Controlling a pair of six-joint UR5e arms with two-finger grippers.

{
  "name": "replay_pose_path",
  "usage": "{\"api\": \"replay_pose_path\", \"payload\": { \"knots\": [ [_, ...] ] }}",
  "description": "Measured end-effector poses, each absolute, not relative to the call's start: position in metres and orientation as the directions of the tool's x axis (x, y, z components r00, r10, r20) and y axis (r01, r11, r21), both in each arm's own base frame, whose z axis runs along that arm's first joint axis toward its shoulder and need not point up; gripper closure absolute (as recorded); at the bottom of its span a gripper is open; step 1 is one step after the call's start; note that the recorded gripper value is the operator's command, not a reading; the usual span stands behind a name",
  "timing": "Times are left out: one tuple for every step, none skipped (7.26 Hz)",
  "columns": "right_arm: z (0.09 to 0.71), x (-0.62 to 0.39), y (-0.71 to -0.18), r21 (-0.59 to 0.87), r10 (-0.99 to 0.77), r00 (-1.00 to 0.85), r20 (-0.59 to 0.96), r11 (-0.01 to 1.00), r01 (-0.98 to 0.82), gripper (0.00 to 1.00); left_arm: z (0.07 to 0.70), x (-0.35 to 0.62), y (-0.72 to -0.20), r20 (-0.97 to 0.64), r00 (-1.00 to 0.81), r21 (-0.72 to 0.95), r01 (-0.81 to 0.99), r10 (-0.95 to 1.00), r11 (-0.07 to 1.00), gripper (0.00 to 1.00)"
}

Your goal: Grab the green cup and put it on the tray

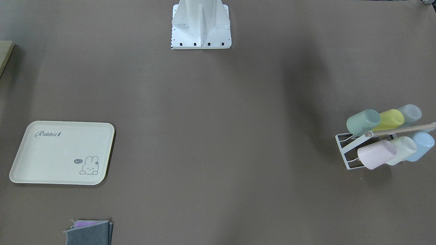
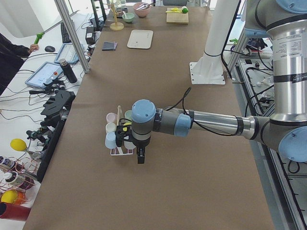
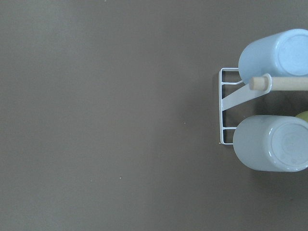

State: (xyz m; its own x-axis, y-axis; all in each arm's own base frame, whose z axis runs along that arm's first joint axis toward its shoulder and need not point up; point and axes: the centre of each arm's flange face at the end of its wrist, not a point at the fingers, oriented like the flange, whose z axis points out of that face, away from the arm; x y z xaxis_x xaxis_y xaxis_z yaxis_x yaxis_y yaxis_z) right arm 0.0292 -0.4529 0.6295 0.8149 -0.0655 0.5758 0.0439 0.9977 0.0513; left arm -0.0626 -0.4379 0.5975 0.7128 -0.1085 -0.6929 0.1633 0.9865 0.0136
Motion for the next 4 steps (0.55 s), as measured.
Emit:
{"api": "replay_pose_path", "payload": {
  "knots": [
    [0.632, 0.027, -0.455, 0.048, -0.067, 0.818, 0.571, 0.998, 0.049, 0.00, 0.600, -0.063, -0.435, -0.693, 0.714, 0.018, 0.160, -0.103, 0.987, 0.02],
    [0.637, 0.025, -0.458, 0.039, -0.065, 0.819, 0.569, 0.998, 0.052, 0.00, 0.605, -0.063, -0.432, -0.693, 0.715, 0.023, 0.154, -0.095, 0.988, 0.02],
    [0.646, 0.023, -0.462, 0.021, -0.059, 0.820, 0.570, 0.998, 0.057, 0.00, 0.609, -0.062, -0.429, -0.692, 0.716, 0.023, 0.150, -0.092, 0.988, 0.02],
    [0.652, 0.019, -0.471, 0.010, -0.056, 0.819, 0.571, 0.998, 0.061, 0.00, 0.611, -0.062, -0.428, -0.692, 0.716, 0.022, 0.149, -0.092, 0.989, 0.02]
  ]
}}
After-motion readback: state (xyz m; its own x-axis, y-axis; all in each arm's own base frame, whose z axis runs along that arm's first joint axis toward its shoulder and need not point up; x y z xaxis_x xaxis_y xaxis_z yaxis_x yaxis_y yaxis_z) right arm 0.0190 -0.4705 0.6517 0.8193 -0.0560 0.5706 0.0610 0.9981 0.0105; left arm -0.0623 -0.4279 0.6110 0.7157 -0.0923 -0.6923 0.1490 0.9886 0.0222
